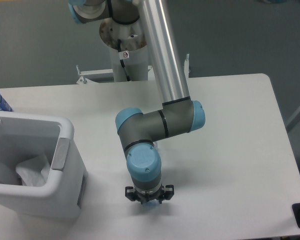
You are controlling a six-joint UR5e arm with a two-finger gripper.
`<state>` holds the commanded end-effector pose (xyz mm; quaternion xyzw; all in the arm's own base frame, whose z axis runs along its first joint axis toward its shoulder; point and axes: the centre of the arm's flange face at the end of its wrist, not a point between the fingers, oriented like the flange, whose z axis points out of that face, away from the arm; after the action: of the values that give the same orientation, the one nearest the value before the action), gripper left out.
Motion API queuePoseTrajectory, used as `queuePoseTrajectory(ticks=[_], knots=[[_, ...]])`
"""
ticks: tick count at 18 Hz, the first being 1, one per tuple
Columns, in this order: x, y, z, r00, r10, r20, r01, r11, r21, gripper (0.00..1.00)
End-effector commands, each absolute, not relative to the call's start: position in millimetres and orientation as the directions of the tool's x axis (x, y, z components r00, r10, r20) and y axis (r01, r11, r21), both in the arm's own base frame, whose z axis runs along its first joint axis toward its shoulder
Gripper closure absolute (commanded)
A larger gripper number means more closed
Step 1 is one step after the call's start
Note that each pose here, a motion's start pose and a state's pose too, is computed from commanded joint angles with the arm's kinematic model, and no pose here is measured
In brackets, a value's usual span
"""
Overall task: Place the trash in the trash can
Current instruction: 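Lower the gripper around the bottle's cap end and close it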
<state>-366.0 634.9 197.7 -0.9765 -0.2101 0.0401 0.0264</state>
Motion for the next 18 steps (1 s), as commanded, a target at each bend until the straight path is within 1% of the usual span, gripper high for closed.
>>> queuePoseTrajectory(ticks=[2, 4, 6, 9, 11, 12, 15, 18], knots=[[-365.5, 634.3, 202.7, 0.909, 0.411, -0.068, 0.407, -0.911, -0.071, 0.59], [-364.3, 635.9, 216.4, 0.911, 0.409, -0.057, 0.402, -0.91, -0.103, 0.59], [-369.6, 644.2, 237.2, 0.911, 0.412, -0.025, 0.404, -0.901, -0.156, 0.59], [-373.8, 642.5, 265.8, 0.909, 0.417, 0.02, 0.412, -0.887, -0.21, 0.59], [-386.5, 634.7, 296.9, 0.902, 0.428, 0.057, 0.427, -0.863, -0.269, 0.59], [-393.2, 634.7, 321.4, 0.898, 0.432, 0.086, 0.436, -0.844, -0.313, 0.59], [-415.6, 631.8, 369.9, 0.878, 0.444, 0.178, 0.477, -0.779, -0.408, 0.59], [-427.5, 633.3, 402.6, 0.87, 0.447, 0.206, 0.489, -0.736, -0.467, 0.59]])
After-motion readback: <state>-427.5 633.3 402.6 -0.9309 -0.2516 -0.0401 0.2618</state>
